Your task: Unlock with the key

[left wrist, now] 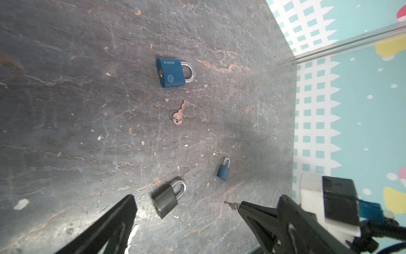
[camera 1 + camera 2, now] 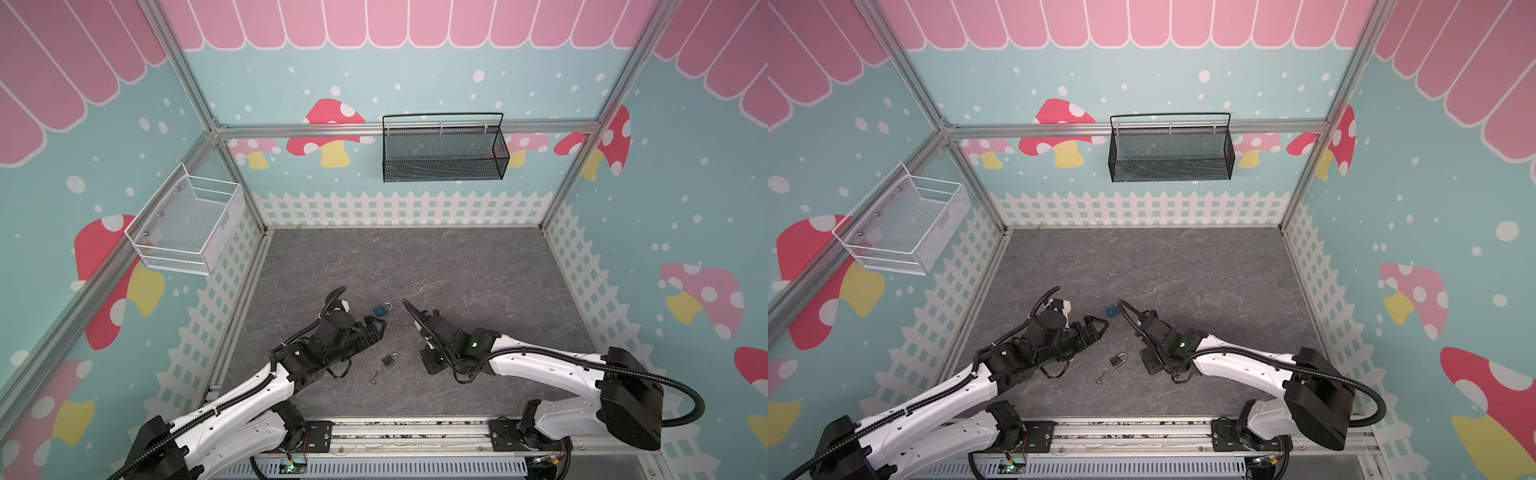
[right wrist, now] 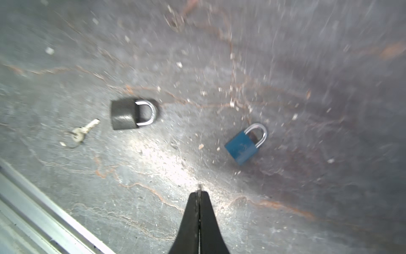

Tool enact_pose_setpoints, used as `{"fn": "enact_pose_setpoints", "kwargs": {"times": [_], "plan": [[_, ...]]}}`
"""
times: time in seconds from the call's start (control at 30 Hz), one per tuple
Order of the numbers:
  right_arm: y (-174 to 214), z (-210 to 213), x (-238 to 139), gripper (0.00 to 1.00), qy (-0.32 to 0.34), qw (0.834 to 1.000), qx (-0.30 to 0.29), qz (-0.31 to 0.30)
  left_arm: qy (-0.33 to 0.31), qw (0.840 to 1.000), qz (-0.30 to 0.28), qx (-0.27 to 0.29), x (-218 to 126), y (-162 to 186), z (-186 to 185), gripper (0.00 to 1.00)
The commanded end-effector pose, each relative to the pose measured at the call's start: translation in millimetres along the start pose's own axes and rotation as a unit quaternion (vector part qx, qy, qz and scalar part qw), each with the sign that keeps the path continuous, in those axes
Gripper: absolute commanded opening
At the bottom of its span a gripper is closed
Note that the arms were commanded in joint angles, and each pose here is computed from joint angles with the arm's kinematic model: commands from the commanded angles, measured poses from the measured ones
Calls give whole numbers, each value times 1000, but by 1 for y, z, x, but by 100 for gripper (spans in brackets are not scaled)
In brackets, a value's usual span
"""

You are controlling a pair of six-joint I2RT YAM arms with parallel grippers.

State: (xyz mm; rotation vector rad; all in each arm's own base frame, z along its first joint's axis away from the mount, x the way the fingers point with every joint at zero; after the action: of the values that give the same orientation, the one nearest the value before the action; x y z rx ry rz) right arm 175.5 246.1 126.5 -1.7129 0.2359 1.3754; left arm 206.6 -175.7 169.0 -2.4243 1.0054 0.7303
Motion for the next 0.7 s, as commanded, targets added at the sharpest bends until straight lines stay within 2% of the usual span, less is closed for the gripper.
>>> {"fn": "enact_pose_setpoints", "kwargs": {"times": [0.0,0.17,0.33,0.47,0.67], "plan": [[-29,2,-26,0,3,997,-48,-63,37,998,21,-52,-12,-2,-17,100],[-62,4,-58,0,1,989,-61,-132,111,984,44,-133,-21,-8,-39,98],[-99,11,-83,0,-13,980,-55,-192,208,950,51,-227,-27,-17,-66,94],[-125,17,-98,0,-28,971,-38,-234,229,933,44,-273,-29,-25,-75,92],[-154,28,-113,0,-66,949,-31,-307,250,914,40,-318,-31,-31,-88,92]]}}
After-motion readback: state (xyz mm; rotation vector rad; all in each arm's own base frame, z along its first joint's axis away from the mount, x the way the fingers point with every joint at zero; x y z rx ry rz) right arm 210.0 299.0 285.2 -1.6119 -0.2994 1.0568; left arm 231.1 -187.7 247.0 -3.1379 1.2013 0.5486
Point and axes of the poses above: each gripper's point midway between its finger pads, its own x axis out along the fingers, its own z axis along the line the jaws close on, y = z × x, the point moved 4 cm from there along -x, back along the fingers, and after that the axes turned 11 degrees about -x, right-handed, at the moved point
